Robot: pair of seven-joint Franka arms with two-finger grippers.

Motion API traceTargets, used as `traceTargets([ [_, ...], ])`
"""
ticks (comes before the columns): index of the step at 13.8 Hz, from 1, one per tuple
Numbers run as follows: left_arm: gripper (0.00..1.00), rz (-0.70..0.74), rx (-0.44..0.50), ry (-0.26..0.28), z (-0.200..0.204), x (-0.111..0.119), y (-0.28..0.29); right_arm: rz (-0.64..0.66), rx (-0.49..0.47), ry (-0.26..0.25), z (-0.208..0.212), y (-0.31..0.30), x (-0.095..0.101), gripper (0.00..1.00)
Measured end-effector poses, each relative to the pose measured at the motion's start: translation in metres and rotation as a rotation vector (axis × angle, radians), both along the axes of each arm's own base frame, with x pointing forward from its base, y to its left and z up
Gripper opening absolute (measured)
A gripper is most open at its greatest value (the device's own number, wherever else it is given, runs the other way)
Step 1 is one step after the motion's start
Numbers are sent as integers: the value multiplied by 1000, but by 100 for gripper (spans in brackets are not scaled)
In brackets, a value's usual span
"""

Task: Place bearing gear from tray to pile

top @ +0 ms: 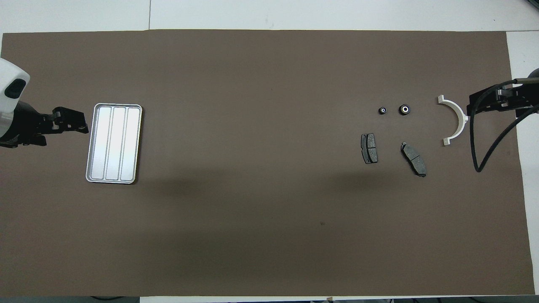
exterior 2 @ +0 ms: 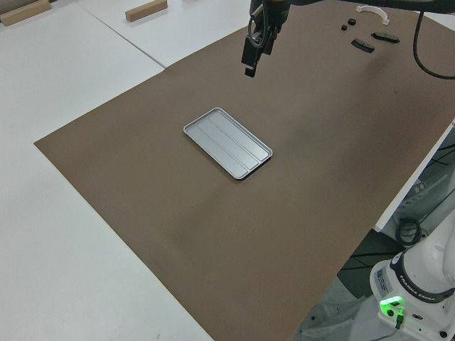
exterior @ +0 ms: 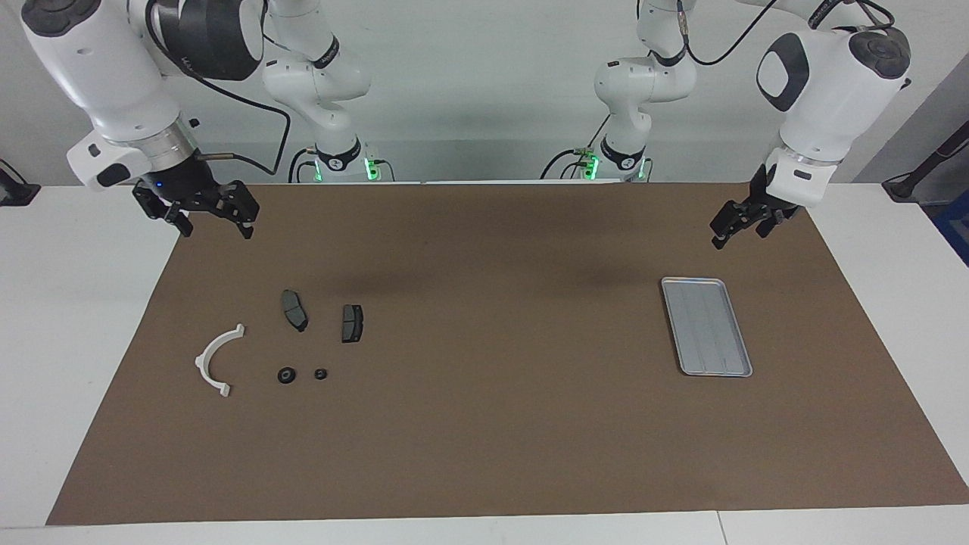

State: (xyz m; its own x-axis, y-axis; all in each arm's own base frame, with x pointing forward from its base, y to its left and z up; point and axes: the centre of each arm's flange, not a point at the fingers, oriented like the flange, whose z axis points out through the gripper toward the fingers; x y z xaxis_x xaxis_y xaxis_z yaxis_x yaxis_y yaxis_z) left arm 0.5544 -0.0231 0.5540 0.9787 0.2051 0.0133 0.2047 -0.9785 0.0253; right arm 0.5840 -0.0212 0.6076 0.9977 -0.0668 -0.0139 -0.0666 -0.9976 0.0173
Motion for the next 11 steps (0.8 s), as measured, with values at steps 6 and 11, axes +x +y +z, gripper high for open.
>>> traceTargets([
  [6, 100, 0, 0, -4, 2, -1, 0, -7, 1, -1, 3, -2, -2, 100],
  [11, 100, 0, 0, -4, 2, -1, 0, -8, 1, -4, 5, -3, -3, 100],
])
